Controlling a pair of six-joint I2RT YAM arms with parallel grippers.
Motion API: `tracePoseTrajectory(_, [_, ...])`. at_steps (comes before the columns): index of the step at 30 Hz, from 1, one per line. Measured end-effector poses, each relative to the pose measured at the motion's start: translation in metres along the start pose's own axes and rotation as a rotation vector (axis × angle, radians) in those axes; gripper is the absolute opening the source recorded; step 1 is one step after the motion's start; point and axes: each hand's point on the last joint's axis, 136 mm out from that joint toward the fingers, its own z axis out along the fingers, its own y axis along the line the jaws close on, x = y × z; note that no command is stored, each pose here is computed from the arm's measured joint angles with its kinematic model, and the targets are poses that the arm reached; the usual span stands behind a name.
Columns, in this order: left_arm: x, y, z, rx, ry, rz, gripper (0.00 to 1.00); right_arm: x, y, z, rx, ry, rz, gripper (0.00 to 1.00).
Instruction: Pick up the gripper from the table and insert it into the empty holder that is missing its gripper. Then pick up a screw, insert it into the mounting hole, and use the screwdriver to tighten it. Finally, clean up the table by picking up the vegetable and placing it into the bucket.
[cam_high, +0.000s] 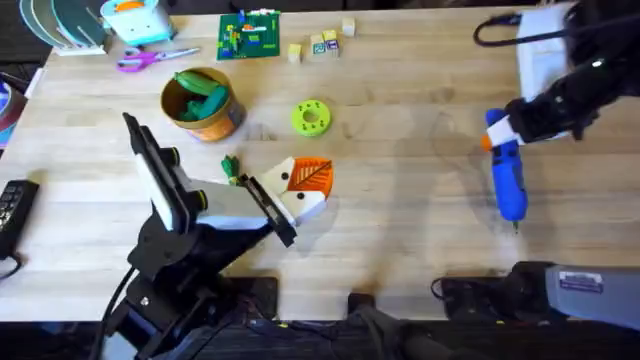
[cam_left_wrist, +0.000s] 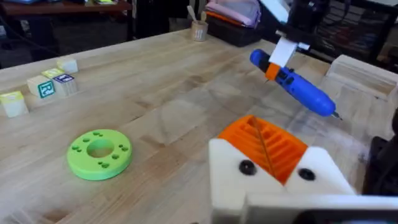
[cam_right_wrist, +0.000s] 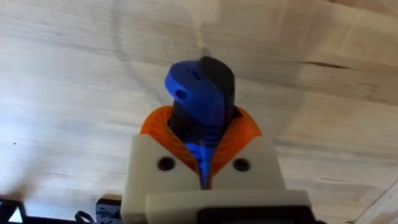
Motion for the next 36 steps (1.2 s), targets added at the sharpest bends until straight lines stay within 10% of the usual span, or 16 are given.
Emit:
tracePoseTrajectory(11, [0.000, 0.000, 0.000, 0.000, 0.000, 0.000, 0.005, 0.000, 0.008, -0.090, 0.075, -0.345, 0.044, 0.022])
tracePoseTrajectory(19, [0.000, 0.000, 0.000, 0.000, 0.000, 0.000, 0.005, -0.054, 0.036, -0.150, -0.064, -0.776, 0.097, 0.022])
tracePoseTrajectory(36, [0.000, 0.000, 0.000, 0.000, 0.000, 0.009, 0.005, -0.069, 0.253, -0.277, -0.617, -1.369, -0.524, 0.022])
